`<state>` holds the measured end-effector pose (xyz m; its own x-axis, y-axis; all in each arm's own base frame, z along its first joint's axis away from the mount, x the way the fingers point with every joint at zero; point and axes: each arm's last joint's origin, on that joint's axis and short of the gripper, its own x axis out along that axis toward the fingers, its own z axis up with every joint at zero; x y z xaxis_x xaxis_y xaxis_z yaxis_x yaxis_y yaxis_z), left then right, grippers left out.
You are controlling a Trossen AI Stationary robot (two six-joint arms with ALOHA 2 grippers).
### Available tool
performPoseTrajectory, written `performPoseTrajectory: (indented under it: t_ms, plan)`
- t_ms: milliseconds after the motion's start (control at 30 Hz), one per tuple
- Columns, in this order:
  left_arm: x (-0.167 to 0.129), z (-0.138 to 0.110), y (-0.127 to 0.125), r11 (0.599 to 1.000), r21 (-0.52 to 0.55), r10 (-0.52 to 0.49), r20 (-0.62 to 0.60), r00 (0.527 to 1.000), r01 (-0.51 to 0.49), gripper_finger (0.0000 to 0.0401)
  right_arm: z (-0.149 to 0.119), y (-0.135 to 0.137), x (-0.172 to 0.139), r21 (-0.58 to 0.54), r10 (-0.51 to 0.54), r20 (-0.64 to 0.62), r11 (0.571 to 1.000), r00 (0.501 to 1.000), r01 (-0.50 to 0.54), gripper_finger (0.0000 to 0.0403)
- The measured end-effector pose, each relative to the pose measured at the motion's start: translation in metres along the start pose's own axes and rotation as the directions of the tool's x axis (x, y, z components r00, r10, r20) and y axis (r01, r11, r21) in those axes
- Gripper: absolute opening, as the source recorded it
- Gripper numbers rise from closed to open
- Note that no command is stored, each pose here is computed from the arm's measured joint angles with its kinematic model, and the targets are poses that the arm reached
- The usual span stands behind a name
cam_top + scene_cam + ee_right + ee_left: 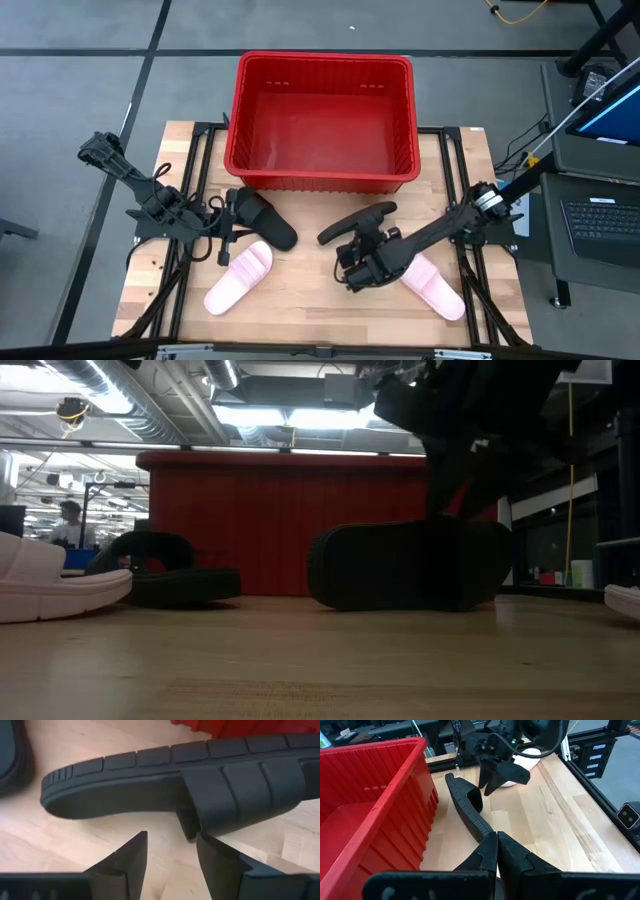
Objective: Pick and place slides into bin
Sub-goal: Put the right black slide into the red bin
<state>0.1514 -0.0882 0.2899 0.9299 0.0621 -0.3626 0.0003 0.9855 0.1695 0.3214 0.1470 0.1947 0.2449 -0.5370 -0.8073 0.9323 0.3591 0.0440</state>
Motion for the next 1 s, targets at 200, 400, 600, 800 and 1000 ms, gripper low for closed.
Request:
performPoseTrajectory:
  t_ms: [200,400,600,800,1000]
  plan:
    - [0.000,0.000,0.000,1.000,0.003,0.000,-0.004,1.000,0.000,0.0004,0.010,-0.002,0.007,0.031,-0.040,-0.001,0.999,0.999,0.040,0.0163]
    - [0.000,-0.001,0.000,1.000,0.003,0.000,-0.005,1.000,0.000,0.0004,0.011,-0.002,0.009,0.035,-0.052,-0.031,0.998,0.998,0.053,0.0162]
    - [0.000,-0.001,0.000,1.000,0.003,0.000,-0.005,1.000,0.000,0.0004,0.008,-0.011,0.013,0.032,-0.120,-0.064,0.992,0.991,0.122,0.0162]
    - [0.000,-0.001,0.000,1.000,0.003,0.000,-0.005,1.000,0.000,0.0004,-0.001,-0.021,0.025,0.020,-0.162,-0.080,0.986,0.984,0.164,0.0162]
    - [0.000,-0.001,0.000,1.000,0.003,0.000,-0.005,1.000,0.000,0.0004,-0.009,-0.025,0.038,0.032,-0.134,-0.062,0.990,0.989,0.136,0.0162]
